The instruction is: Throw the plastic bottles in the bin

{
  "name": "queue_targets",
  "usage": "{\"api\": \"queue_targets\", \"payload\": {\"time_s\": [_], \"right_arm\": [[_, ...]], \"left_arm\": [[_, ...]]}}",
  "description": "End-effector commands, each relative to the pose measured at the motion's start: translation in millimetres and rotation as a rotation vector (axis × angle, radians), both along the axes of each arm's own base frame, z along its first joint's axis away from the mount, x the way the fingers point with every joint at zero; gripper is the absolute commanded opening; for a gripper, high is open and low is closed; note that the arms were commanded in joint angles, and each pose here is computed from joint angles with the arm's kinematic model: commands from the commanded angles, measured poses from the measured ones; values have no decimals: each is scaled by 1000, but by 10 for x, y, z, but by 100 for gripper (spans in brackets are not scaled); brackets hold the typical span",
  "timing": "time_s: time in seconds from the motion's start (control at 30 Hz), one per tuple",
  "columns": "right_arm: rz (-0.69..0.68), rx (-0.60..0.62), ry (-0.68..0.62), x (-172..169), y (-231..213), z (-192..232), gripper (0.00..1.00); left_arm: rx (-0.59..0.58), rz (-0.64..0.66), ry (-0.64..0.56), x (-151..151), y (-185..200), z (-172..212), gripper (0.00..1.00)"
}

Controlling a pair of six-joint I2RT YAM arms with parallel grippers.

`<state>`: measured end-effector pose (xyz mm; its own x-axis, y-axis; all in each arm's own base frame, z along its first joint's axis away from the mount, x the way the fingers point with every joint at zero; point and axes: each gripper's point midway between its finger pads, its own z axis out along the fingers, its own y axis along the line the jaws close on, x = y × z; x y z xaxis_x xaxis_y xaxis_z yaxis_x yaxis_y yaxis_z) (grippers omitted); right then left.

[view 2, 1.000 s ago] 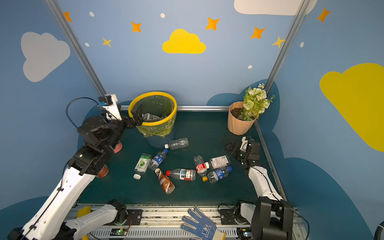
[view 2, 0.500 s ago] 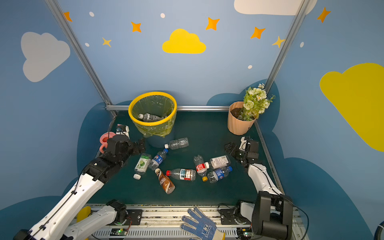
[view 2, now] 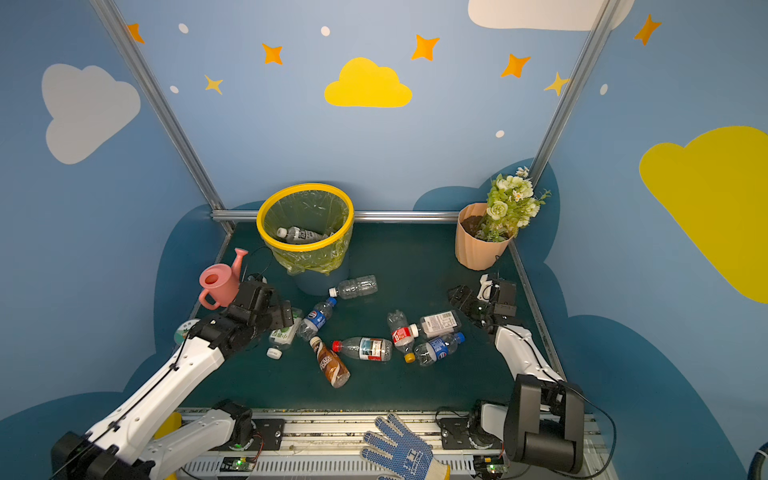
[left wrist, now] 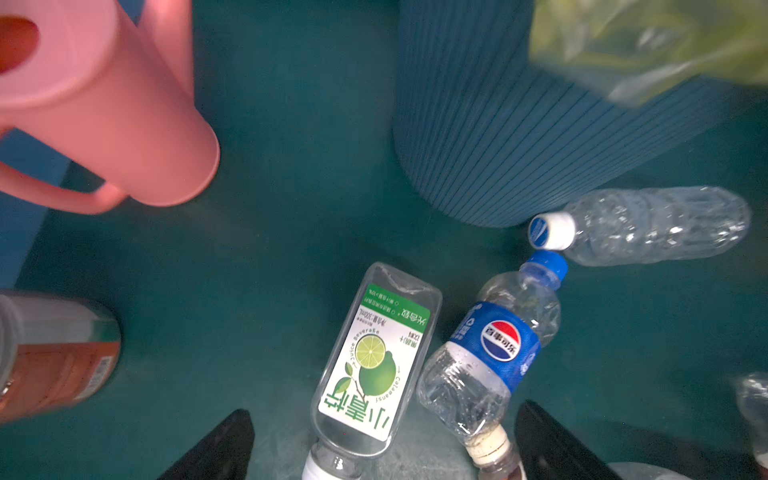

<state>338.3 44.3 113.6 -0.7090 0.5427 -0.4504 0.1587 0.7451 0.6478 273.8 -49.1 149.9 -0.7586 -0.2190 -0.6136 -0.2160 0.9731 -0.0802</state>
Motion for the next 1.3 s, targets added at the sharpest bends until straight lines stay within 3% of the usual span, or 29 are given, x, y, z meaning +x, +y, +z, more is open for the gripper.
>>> {"api": "queue_targets", "payload": {"time_s": [0.0,0.5,1.07,1.27], "right_arm": [[16,11,-27,60,38,78,95],[26,21,-15,82,55,6,95],[54,24,1,105,80,-109,95],[55,23,4,106,76,-131,95]], "left_arm": [[-2,23,75,-12,14,-200,96],[25,39,234,135,133,-610,90],[80,-48,464,161,107,-794,85],[41,-45,447,102,68,-847,85]]}}
